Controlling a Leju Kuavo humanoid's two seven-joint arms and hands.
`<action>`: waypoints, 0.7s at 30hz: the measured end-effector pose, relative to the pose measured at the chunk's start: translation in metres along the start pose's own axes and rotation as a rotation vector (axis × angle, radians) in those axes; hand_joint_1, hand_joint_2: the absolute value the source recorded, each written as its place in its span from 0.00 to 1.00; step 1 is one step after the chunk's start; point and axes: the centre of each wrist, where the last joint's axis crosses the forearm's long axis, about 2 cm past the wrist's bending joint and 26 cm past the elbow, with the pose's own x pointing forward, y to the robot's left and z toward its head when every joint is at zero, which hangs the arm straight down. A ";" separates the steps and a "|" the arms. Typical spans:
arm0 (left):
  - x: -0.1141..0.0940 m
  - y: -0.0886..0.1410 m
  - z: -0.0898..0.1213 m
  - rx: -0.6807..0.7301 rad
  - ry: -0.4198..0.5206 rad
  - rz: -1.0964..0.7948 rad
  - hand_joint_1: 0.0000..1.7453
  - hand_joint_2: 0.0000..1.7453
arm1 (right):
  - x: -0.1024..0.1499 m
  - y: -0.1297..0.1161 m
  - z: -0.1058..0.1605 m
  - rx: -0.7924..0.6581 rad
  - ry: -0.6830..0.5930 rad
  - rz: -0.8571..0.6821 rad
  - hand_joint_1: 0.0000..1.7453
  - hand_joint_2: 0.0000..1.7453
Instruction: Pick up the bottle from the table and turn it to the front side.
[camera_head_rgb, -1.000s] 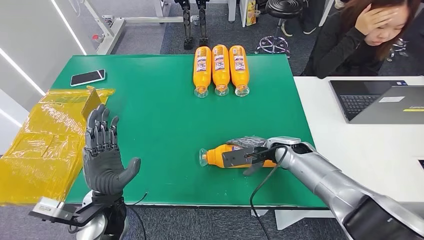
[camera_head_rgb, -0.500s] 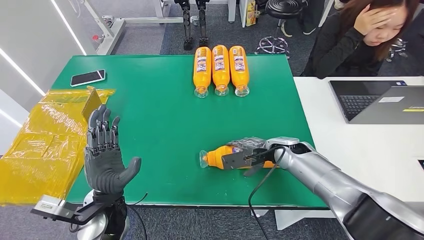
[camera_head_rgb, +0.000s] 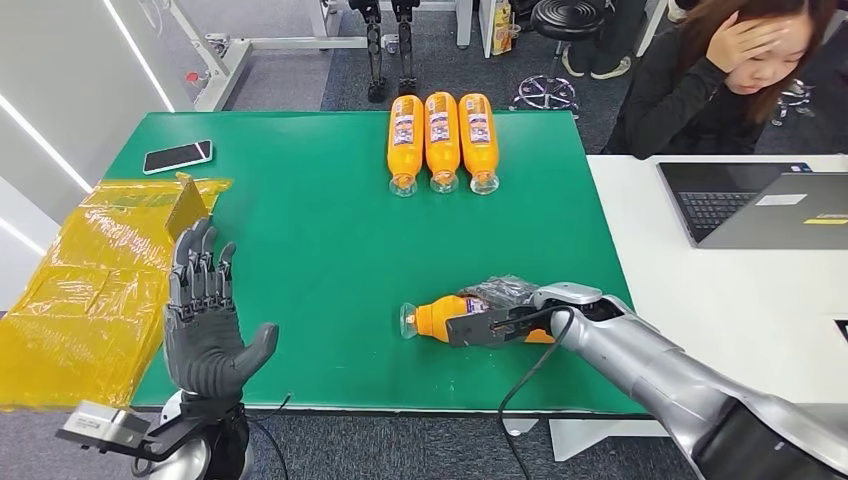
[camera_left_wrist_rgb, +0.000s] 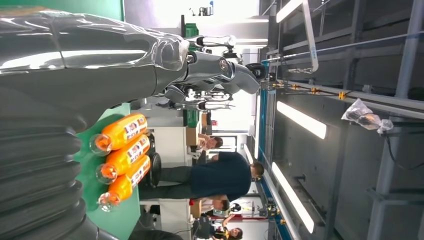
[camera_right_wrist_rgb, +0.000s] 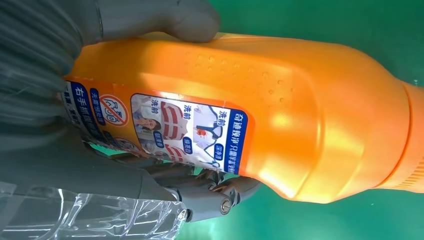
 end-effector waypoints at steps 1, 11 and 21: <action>0.000 0.000 0.000 0.001 -0.002 -0.001 0.00 1.00 | 0.001 0.000 0.000 0.000 0.000 0.001 1.00 1.00; 0.002 0.003 0.001 0.005 -0.003 -0.009 0.00 1.00 | 0.003 0.000 0.000 -0.046 -0.008 0.010 1.00 1.00; 0.005 0.007 0.012 0.015 0.003 -0.041 0.00 1.00 | 0.032 0.024 0.010 -0.421 -0.096 -0.004 1.00 1.00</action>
